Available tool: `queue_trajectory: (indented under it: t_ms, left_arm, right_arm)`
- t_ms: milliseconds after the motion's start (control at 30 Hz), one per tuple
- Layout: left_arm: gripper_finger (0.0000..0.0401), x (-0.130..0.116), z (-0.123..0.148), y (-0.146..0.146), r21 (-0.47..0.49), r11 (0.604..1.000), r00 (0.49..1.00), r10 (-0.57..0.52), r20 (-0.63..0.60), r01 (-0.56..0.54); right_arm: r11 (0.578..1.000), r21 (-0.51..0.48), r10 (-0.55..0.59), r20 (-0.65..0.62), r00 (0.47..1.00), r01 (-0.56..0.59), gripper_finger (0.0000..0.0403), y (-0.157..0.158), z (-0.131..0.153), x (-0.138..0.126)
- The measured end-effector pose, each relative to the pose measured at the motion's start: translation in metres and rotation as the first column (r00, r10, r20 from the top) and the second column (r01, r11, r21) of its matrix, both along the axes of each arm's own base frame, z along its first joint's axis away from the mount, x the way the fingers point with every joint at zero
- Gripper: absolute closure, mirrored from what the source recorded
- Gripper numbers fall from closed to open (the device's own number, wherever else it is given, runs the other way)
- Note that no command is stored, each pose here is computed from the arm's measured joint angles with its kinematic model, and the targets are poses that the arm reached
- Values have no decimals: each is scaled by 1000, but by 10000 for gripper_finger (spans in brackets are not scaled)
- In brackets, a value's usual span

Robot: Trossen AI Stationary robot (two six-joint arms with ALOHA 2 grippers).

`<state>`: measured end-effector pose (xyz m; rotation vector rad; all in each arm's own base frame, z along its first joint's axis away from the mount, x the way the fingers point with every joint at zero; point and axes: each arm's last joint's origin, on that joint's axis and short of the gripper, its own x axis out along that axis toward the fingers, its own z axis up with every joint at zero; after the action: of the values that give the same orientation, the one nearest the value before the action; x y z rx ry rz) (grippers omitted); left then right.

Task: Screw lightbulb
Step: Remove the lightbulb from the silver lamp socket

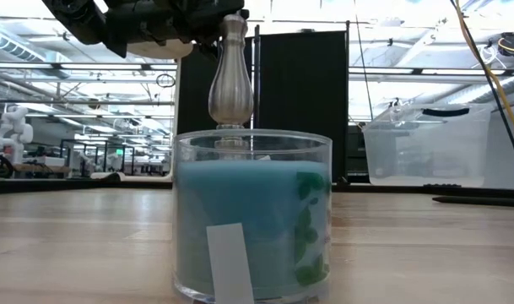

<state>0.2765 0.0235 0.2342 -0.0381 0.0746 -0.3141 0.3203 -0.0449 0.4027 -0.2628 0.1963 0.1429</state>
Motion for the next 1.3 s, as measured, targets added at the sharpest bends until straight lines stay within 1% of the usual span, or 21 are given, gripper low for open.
queue_trajectory:
  t_ms: [67,133,233,333,400,533,633,733,800,967,1033,1167,1233,1300]
  left_arm:
    - [326,0,0,0,0,1000,1000,1,0,-1]
    - [326,0,0,0,0,1000,1000,3,0,-3]
    - [326,0,0,0,0,1000,1000,4,0,-4]
    - [326,0,0,0,2,1000,1000,14,1,-14]
    - [326,0,0,1,8,1000,1000,29,2,-29]
    - [326,0,0,2,14,998,998,62,3,-62]
    - [326,0,0,2,18,998,998,68,4,-68]
    - [326,1,0,2,20,997,998,70,7,-70]
    - [326,1,0,2,21,997,997,73,7,-74]
    - [326,0,0,2,21,997,997,78,10,-79]
    - [326,0,0,2,21,997,997,78,12,-79]
    - [326,0,0,2,21,996,997,81,14,-81]
    - [326,0,0,2,21,996,996,83,15,-84]
    - [326,0,0,2,21,996,996,85,18,-86]
  right_arm:
    - [1000,0,-24,-30,999,24,148,1,0,-5]
    - [998,22,-52,-68,996,54,148,4,-1,-8]
    - [991,48,-119,-147,982,127,148,13,-8,-9]
    - [976,11,-212,-188,959,218,149,27,-19,-7]
    - [958,-24,-285,-208,936,286,149,35,-27,-6]
    - [905,-70,-426,-214,879,421,149,51,-45,-6]
    - [862,-108,-506,-217,835,495,149,62,-66,-7]
    - [825,-88,-564,-164,809,558,149,67,-84,-10]
    - [814,-39,-579,-113,807,579,149,68,-93,-13]
    - [810,97,-583,35,812,578,149,65,-115,-27]
    - [818,139,-572,103,814,558,149,65,-122,-33]
    - [885,233,-458,269,848,404,149,68,-122,-37]
    - [906,242,-413,330,849,347,149,70,-118,-34]
    - [919,222,-389,354,851,327,149,73,-118,-30]
